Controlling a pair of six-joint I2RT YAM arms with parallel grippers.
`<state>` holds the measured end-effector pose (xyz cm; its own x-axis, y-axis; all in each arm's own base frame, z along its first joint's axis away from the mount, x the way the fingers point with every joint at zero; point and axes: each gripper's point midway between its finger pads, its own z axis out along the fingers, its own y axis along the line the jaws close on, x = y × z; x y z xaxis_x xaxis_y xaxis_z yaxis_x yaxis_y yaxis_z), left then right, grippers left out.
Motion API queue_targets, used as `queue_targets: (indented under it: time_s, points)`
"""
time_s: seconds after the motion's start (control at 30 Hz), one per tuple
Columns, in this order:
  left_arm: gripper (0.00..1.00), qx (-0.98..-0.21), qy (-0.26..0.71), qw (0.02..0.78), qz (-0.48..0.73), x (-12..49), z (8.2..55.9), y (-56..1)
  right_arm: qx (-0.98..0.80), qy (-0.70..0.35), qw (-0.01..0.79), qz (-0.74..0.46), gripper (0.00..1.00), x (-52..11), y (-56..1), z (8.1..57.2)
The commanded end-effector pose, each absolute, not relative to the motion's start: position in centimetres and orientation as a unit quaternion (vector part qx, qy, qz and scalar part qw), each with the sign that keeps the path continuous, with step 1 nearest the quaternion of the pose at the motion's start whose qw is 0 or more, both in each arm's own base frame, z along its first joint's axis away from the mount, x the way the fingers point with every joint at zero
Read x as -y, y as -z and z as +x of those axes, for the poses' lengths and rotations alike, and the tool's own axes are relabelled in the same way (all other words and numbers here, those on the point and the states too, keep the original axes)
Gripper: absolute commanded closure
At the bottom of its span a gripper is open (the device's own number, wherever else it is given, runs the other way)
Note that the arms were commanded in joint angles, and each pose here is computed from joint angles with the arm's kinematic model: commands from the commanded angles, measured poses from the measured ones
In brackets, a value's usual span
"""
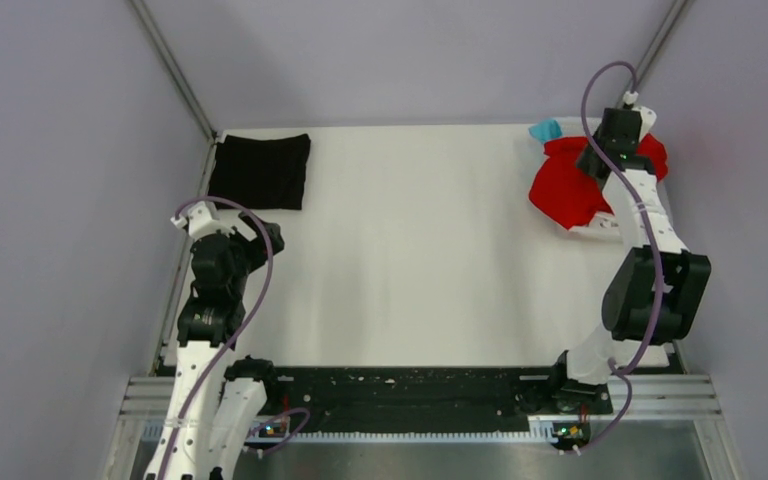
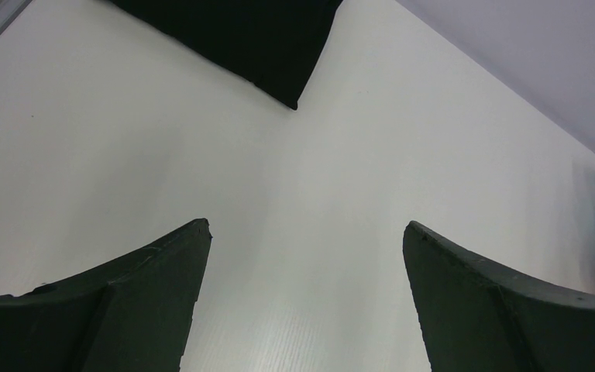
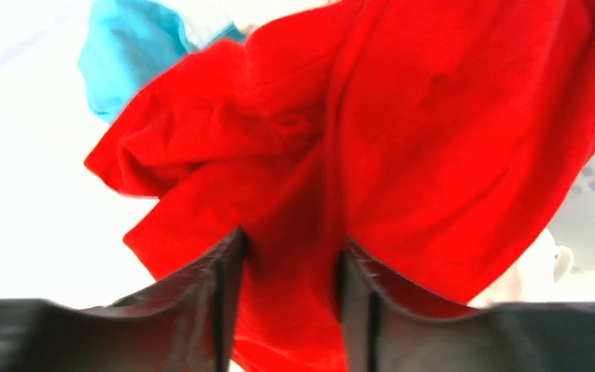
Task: Fold and stack the t-shirts
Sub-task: Grab crumpled tshirt from bin with the right arm, then move the tshirt to the center of the board
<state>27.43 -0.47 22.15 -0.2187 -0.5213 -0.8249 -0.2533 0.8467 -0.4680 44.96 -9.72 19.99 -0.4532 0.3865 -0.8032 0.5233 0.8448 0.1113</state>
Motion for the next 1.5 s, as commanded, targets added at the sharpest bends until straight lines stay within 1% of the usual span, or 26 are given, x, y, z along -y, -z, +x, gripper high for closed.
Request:
queue_targets:
  time_s: [0.0,0.07,0.17,0.3,0.4,0.47,0.67,0.8,0.9,1.03,1.13,1.23,1.27,1.37,1.47]
  points:
    - [0.01,-0.751,0.123,0.596,-0.255,0.2,27.6,-24.4,-0.803,0.082,0.525,0.271,0.76,10.8,-25.2,48.0]
    - [0.01,-0.75,0.123,0.597,-0.256,0.2,27.5,-24.6,-0.796,0.083,0.536,0.27,1.0,10.9,-27.3,47.7]
    - [0.01,-0.745,0.133,0.606,-0.246,0.6,27.4,-25.0,-0.769,0.072,0.578,0.261,1.0,10.5,-32.6,46.4]
    - [0.01,-0.742,0.136,0.609,-0.245,0.6,27.2,-25.2,-0.712,0.02,0.663,0.231,1.0,8.4,-42.5,43.3]
    - [0.01,-0.741,0.138,0.609,-0.246,0.7,27.2,-25.3,-0.668,-0.05,0.719,0.185,1.0,5.5,-49.6,41.2]
    - [0.01,-0.739,0.141,0.611,-0.245,0.7,27.1,-25.4,-0.649,-0.124,0.738,0.133,1.0,2.3,-53.3,40.0]
    - [0.01,-0.737,0.144,0.614,-0.244,0.8,27.0,-25.6,-0.583,-0.35,0.732,-0.027,1.0,-7.6,-61.6,35.8]
    - [0.01,-0.736,0.152,0.614,-0.24,1.1,27.1,-25.8,-0.535,-0.443,0.709,-0.118,1.0,-14.4,-64.7,32.8]
    - [0.01,-0.736,0.153,0.614,-0.241,1.1,27.2,-25.9,-0.512,-0.487,0.687,-0.17,1.0,-19.7,-65.9,31.3]
    - [0.01,-0.74,0.152,0.607,-0.246,1.1,27.3,-25.8,-0.478,-0.529,0.672,-0.201,1.0,-24.8,-67.1,30.4]
    - [0.01,-0.742,0.156,0.603,-0.247,1.3,27.4,-25.7,-0.471,-0.539,0.664,-0.216,1.0,-27.8,-66.7,30.6]
    - [0.01,-0.744,0.154,0.6,-0.251,1.2,27.3,-25.6,-0.484,-0.545,0.645,-0.23,1.0,-29.0,-65.2,30.8]
    - [0.01,-0.745,0.153,0.598,-0.254,1.1,27.2,-25.5,-0.495,-0.537,0.643,-0.23,1.0,-29.0,-64.3,31.1]
    - [0.01,-0.747,0.146,0.592,-0.264,0.8,27.1,-25.0,-0.568,-0.478,0.638,-0.205,1.0,-28.4,-58.3,33.8]
    - [0.01,-0.752,0.141,0.584,-0.271,0.7,27.0,-24.5,-0.652,-0.39,0.633,-0.151,1.0,-25.5,-49.6,36.5]
